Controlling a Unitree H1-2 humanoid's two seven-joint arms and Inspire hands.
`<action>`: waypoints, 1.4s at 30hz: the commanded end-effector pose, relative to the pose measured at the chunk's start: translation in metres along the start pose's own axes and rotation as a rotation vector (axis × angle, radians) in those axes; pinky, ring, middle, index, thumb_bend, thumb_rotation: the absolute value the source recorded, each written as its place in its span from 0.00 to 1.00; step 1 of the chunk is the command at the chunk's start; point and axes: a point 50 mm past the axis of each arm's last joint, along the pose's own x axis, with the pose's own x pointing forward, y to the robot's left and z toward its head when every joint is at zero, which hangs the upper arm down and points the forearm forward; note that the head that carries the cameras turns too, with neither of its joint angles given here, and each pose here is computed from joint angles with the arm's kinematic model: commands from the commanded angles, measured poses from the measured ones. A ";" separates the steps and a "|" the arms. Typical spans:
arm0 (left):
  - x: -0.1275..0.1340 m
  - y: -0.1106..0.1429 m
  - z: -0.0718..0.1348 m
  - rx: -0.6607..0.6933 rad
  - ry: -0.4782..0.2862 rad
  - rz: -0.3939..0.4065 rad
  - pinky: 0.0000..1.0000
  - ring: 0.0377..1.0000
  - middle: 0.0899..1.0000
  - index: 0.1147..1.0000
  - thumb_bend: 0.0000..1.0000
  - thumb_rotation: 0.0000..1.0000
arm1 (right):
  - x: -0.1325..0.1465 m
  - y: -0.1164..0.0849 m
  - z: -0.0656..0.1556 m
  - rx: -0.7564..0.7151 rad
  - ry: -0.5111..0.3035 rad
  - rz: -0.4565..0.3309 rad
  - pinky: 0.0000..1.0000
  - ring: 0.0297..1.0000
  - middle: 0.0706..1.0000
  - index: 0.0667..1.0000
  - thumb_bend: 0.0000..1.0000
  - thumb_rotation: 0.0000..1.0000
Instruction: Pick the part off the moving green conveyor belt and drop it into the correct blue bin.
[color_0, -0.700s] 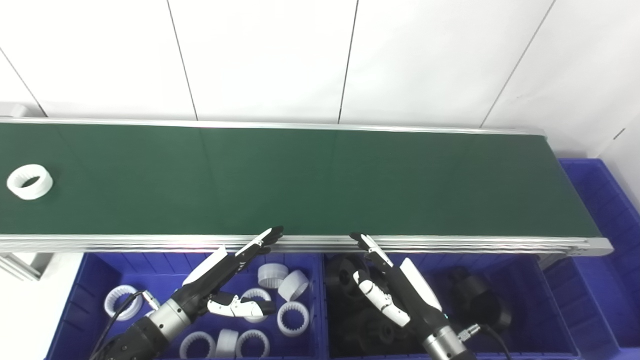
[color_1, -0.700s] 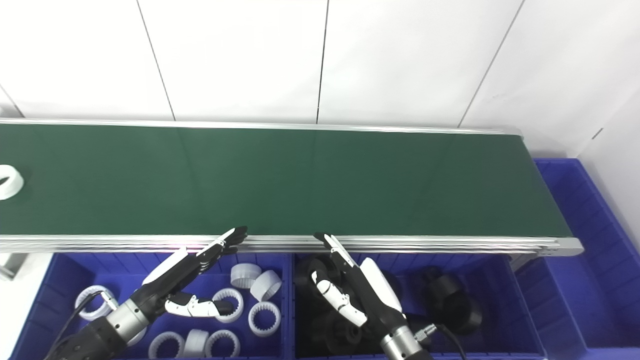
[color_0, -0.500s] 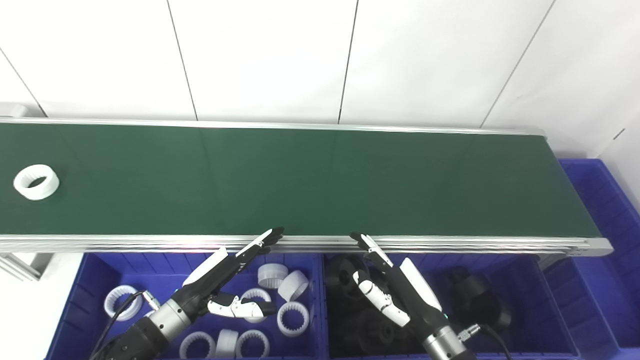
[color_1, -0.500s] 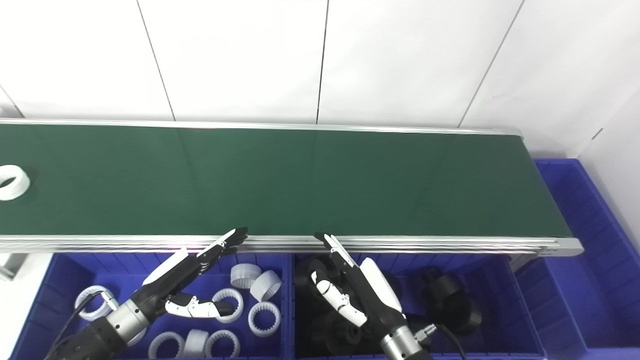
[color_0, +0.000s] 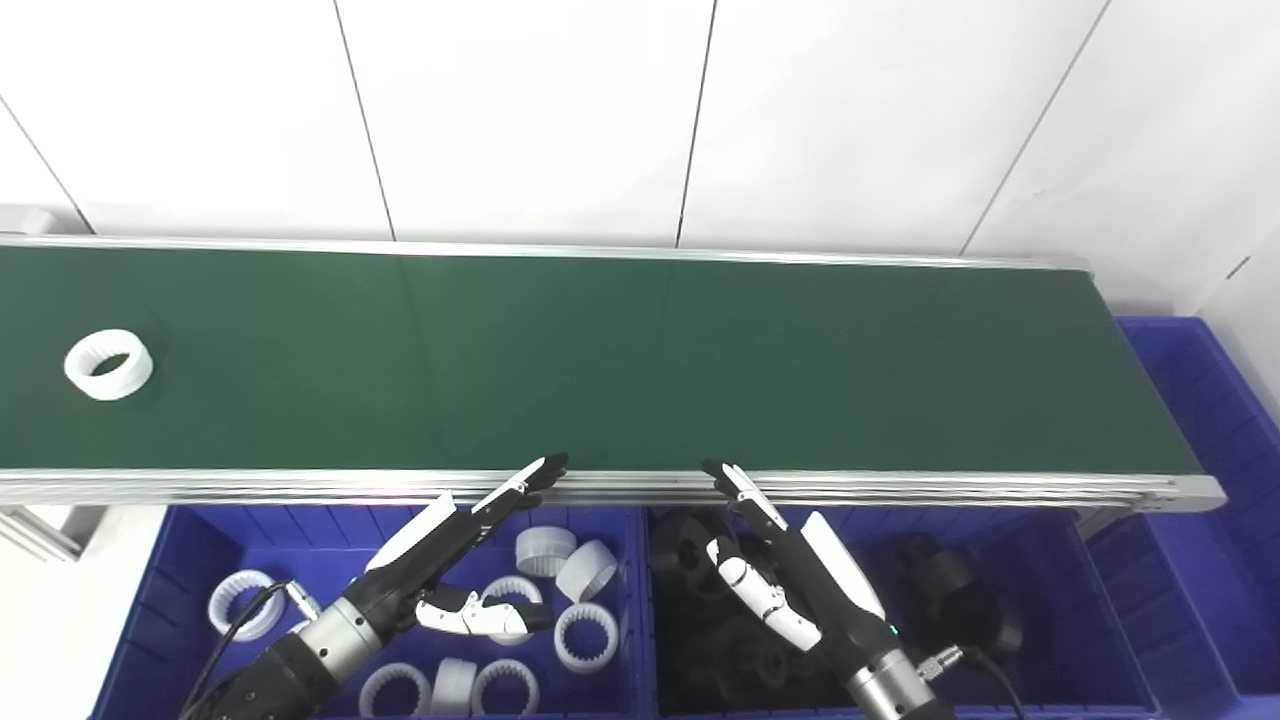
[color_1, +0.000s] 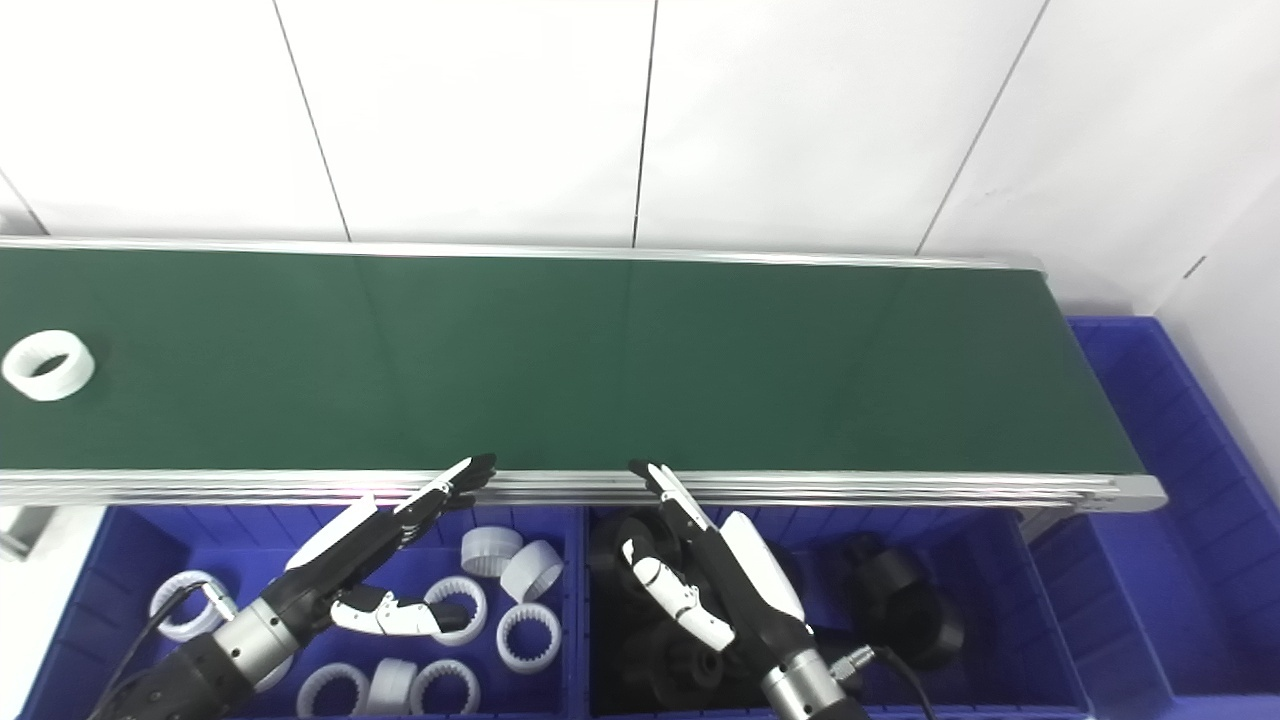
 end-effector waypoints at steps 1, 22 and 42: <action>0.005 0.009 0.011 0.042 -0.064 0.020 0.95 1.00 1.00 1.00 0.46 0.48 | 0.004 -0.006 0.006 -0.004 -0.057 -0.019 0.90 0.95 0.99 0.96 0.33 0.95; 0.010 -0.018 0.000 -0.003 -0.032 0.018 0.92 0.98 1.00 1.00 0.47 0.43 | -0.012 -0.010 -0.002 0.029 -0.058 -0.018 0.90 0.96 0.99 0.96 0.29 0.88; 0.014 -0.032 -0.007 0.043 0.002 0.006 0.91 0.98 1.00 1.00 0.54 0.47 | -0.026 -0.006 -0.026 0.027 -0.065 -0.027 0.89 0.95 0.98 0.96 0.31 0.89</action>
